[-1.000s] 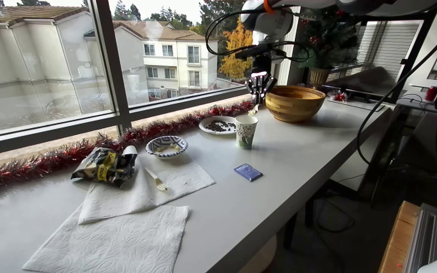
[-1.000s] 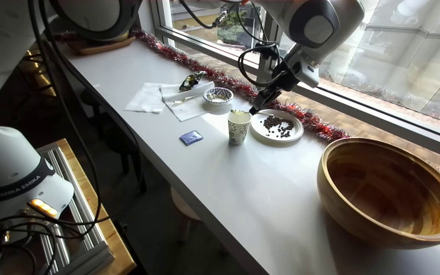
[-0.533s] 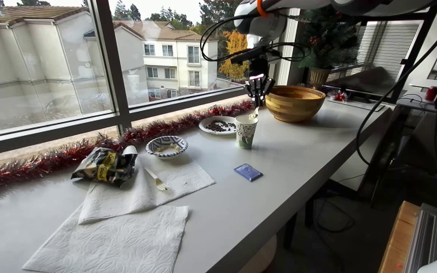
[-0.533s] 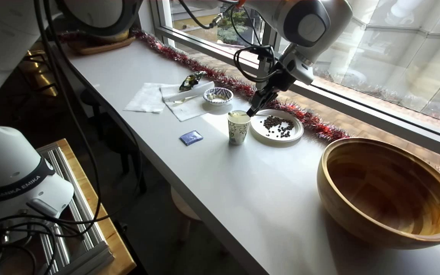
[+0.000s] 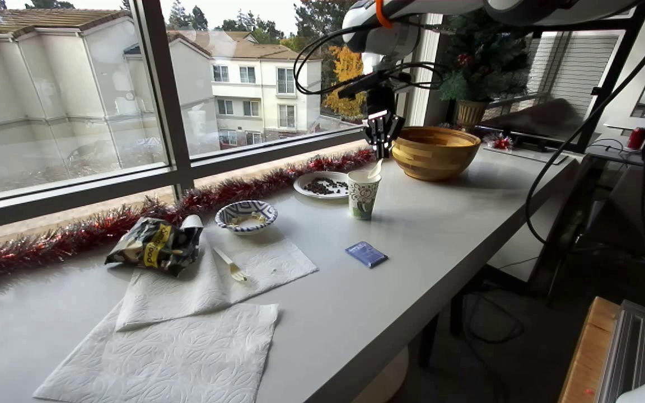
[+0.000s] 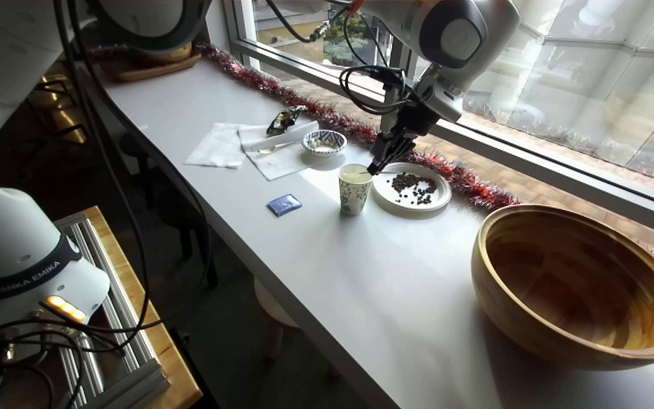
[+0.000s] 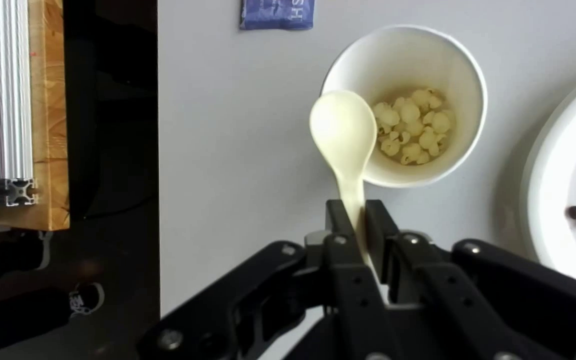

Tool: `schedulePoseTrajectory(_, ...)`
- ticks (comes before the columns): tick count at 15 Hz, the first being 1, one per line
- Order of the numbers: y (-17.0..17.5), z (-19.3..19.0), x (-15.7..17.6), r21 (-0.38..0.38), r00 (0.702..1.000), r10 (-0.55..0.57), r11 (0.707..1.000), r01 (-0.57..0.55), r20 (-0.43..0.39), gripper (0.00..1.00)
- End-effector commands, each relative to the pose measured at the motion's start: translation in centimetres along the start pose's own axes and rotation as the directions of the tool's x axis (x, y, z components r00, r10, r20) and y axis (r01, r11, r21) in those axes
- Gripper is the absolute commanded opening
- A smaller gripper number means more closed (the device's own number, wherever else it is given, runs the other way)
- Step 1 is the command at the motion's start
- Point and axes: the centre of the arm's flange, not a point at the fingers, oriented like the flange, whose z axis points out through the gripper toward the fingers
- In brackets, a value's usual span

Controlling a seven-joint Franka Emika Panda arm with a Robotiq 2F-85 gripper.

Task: Use the spoon to scoop some of the contents from the bowl into the cup

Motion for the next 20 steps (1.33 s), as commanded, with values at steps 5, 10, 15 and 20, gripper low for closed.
schedulePoseTrajectory(5,0.0,-1.5,-1.0,0.032,0.998,0.042,0.999,-0.041,-0.039,0.03)
schedulePoseTrajectory(10,0.8,-3.3,-3.0,0.088,0.996,-0.082,0.993,0.080,0.025,0.03)
schedulePoseTrajectory(15,-0.7,-3.3,-8.6,0.181,0.946,-0.293,0.946,0.267,0.138,0.03)
schedulePoseTrajectory(20,-2.2,-1.2,-14.4,0.198,0.849,-0.473,0.879,0.434,0.237,0.03)
